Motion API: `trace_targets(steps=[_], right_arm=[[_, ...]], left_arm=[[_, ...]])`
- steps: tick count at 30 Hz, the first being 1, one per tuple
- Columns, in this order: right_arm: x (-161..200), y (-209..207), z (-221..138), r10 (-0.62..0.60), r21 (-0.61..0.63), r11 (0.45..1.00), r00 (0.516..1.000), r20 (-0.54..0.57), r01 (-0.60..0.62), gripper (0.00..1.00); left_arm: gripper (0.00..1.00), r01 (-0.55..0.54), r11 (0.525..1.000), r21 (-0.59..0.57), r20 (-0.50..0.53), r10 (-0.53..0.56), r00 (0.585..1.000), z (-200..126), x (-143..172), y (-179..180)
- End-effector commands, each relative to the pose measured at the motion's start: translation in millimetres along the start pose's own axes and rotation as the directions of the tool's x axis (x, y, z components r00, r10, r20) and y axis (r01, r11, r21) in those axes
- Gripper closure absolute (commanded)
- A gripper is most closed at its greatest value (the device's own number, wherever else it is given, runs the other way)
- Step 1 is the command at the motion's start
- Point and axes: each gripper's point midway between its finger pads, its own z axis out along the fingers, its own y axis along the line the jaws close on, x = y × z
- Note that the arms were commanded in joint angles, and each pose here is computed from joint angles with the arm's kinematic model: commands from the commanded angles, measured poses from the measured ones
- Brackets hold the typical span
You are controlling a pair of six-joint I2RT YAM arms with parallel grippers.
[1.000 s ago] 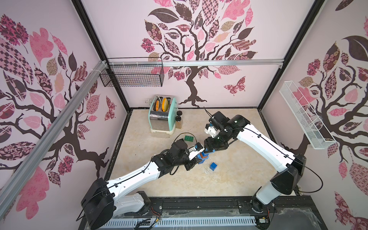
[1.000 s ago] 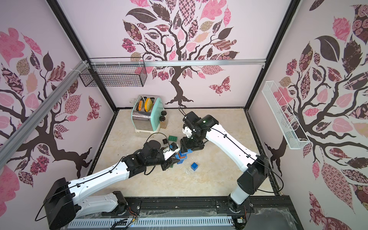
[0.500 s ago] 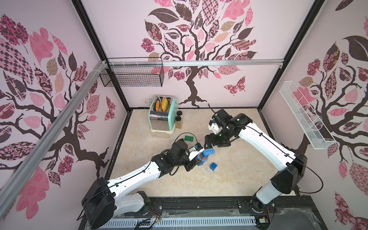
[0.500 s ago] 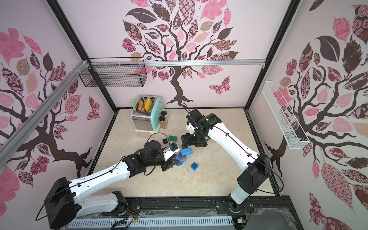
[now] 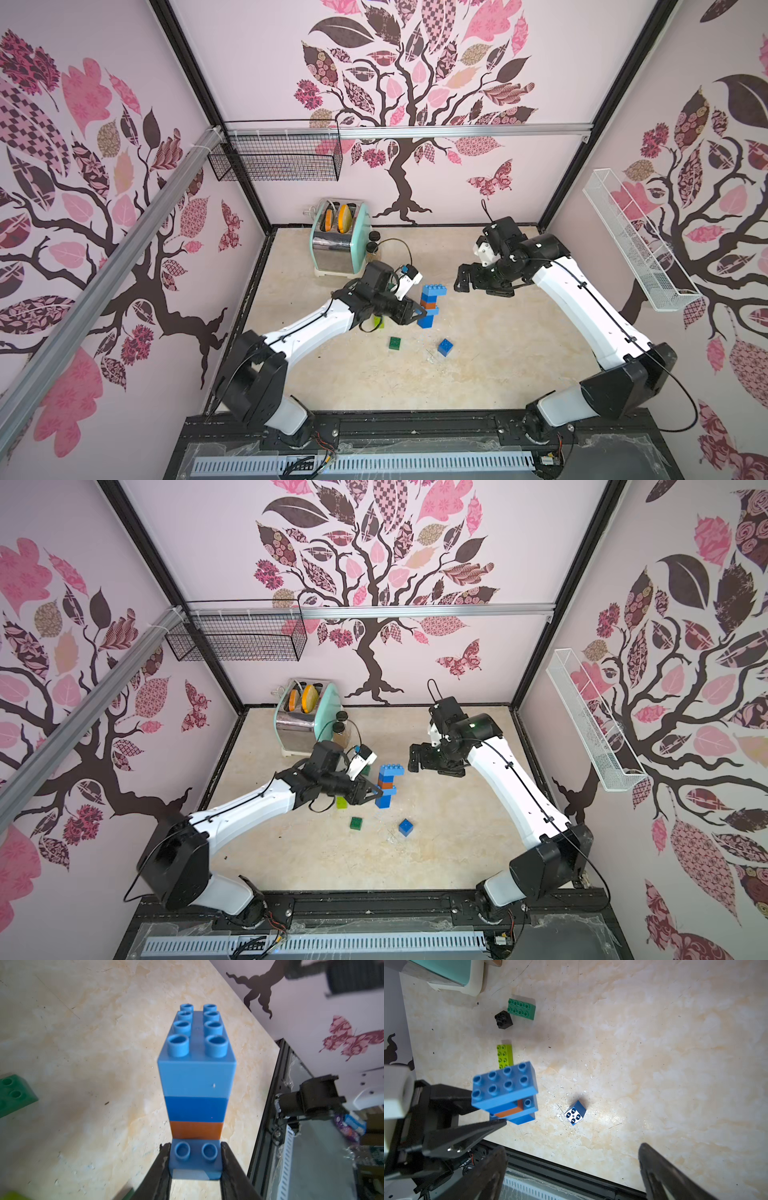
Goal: Assemble the letter f with lego
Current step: Place the lego brick at the center of the board.
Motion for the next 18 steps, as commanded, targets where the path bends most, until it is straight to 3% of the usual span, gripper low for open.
trace_targets(steps=[1,11,18], right_arm=[[4,-17,-7,0.035,0.028,0.999,0.999,0.022,-0.035,0.01],[27,-44,-6,0.105,0.048,0.993,0.994,0.007,-0.105,0.01],[35,-46,-3,0.107,0.05,0.993,0.994,-0.008,-0.106,0.01]], left_arm=[[0.62,0.156,0.977,0.143,-0.059,-0.149,0.987,12,-10,-10],[0.63,0.358,0.916,0.18,-0.134,-0.338,0.932,70,-21,30],[0.65,0.386,0.908,0.163,-0.097,-0.375,0.922,83,-29,46]])
